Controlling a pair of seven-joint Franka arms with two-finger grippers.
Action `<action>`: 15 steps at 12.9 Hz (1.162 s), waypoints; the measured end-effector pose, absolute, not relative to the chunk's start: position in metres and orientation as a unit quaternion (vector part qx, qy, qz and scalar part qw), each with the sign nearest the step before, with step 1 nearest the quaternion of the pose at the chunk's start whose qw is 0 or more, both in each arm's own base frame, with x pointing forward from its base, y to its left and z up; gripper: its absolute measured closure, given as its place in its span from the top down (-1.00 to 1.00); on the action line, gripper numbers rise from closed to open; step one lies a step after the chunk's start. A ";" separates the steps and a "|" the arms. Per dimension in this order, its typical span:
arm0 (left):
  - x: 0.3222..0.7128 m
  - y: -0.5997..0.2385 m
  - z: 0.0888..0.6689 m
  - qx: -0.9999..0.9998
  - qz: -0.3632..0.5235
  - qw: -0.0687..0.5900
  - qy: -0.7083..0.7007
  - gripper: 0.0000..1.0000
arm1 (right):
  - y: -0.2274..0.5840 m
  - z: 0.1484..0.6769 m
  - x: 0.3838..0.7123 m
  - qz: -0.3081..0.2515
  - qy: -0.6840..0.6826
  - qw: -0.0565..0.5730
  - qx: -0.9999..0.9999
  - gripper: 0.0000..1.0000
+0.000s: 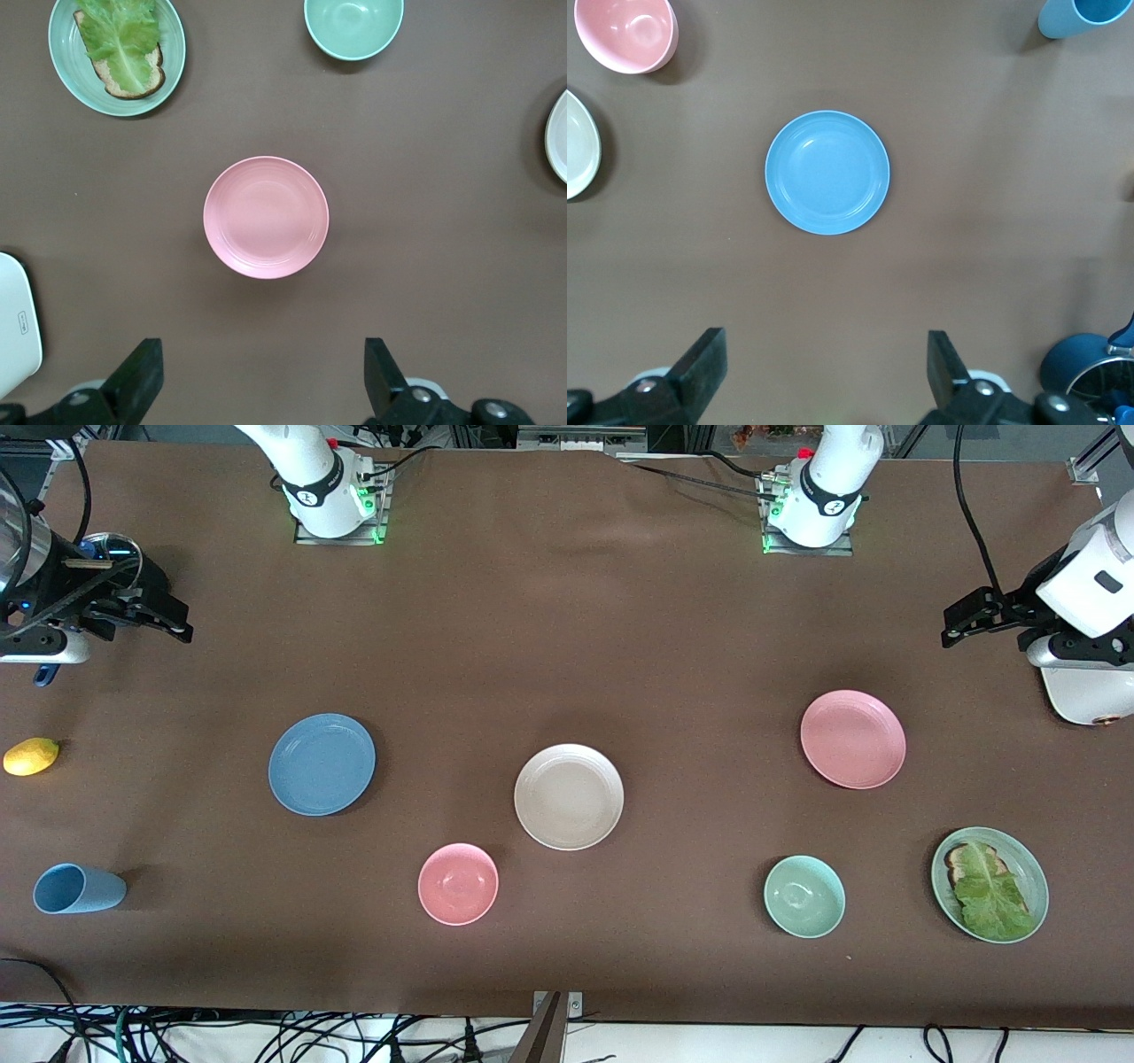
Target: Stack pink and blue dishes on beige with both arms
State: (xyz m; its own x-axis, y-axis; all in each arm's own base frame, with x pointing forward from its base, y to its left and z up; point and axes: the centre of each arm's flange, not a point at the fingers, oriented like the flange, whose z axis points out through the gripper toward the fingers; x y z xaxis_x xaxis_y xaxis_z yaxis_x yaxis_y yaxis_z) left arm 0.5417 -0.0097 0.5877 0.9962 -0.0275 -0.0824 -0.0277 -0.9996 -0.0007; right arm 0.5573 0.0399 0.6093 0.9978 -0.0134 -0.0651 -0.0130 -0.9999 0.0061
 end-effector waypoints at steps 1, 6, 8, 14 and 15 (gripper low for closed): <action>0.542 -0.010 0.588 -0.999 0.041 0.001 0.014 1.00 | 0.040 0.609 0.557 -0.033 -0.007 0.003 0.999 1.00; 0.542 -0.010 0.588 -0.999 0.041 0.001 0.014 1.00 | 0.042 0.609 0.557 -0.034 -0.007 -0.005 0.999 1.00; 0.542 -0.010 0.588 -0.999 0.041 0.001 0.014 1.00 | 0.042 0.609 0.557 -0.035 -0.006 -0.005 0.999 1.00; 0.542 -0.010 0.588 -0.999 0.041 0.001 0.014 1.00 | 0.043 0.609 0.557 -0.036 -0.006 -0.006 0.999 1.00; 0.542 -0.010 0.588 -0.999 0.041 0.001 0.014 1.00 | 0.044 0.609 0.557 -0.036 -0.004 -0.007 0.999 1.00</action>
